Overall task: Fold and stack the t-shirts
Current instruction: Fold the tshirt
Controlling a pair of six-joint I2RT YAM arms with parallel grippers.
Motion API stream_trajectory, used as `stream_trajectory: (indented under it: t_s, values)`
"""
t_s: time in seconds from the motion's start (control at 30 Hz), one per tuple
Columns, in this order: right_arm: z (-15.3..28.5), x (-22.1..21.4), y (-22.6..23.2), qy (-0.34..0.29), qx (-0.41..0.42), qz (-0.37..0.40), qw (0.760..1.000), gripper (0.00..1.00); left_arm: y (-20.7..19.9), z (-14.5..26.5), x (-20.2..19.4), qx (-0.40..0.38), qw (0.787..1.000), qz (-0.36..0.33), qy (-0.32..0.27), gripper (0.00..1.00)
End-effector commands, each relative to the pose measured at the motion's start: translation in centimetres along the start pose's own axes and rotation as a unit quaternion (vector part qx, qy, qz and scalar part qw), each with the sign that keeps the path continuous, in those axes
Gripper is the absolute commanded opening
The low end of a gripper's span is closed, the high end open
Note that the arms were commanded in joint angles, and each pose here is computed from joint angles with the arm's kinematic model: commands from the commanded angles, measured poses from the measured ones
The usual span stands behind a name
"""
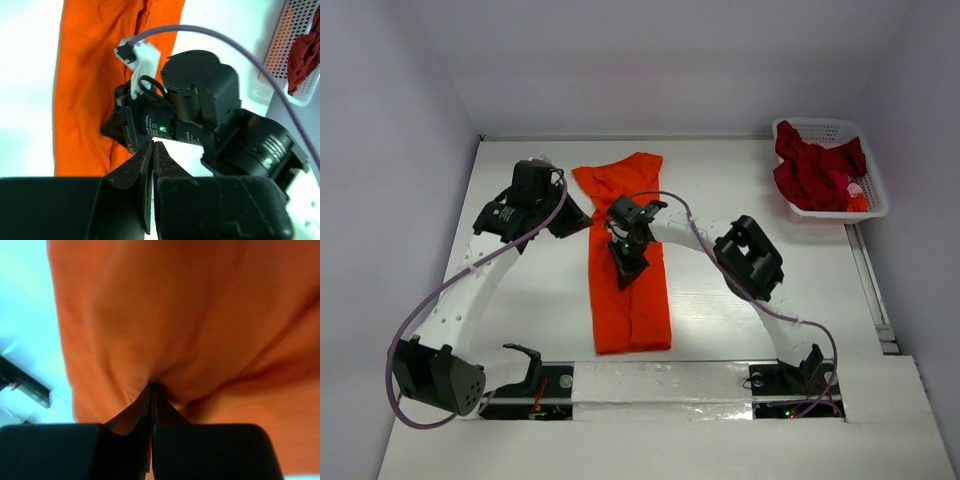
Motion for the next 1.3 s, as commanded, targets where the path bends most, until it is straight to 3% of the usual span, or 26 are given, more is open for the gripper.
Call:
stream_trajectory:
  t_s: [0.0, 0.3, 0.6, 0.77, 1.27]
  values:
    - [-1.5, -0.6, -0.1, 0.008, 0.014, -0.002, 1.0, 0.0, -1.4, 2.3, 0.8, -0.03, 0.999, -0.011, -0.029, 0.0]
    - [-2.3, -3.1, -1.2, 0.011, 0.022, -0.034, 0.999, 0.0, -2.8, 4.0, 1.7, -0.04, 0.998, -0.021, -0.045, 0.0]
    - [-2.0, -3.7, -1.1, -0.012, 0.03, -0.068, 0.997, 0.0, 0.4, 0.4, 0.4, 0.035, 0.999, -0.023, -0.01, 0.0]
    - [-2.6, -4.3, -1.5, -0.007, 0.029, -0.082, 0.996, 0.0, 0.5, 0.6, 0.2, 0.025, 0.999, -0.022, -0.014, 0.0]
    - [-1.4, -2.6, -5.1, -0.033, 0.031, -0.13, 0.991, 0.0, 0.5, 1.3, 0.0, 0.022, 0.999, -0.023, -0.013, 0.0]
Point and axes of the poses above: each gripper's point midway between its finger pads, its own z axis back along the fingers, its own y axis along the line the jaws close on, x = y × z, the point moved 10 cm from there along z, back along the fingers, and after that the axes turned 1 degree about z, right-handed, at the moved point
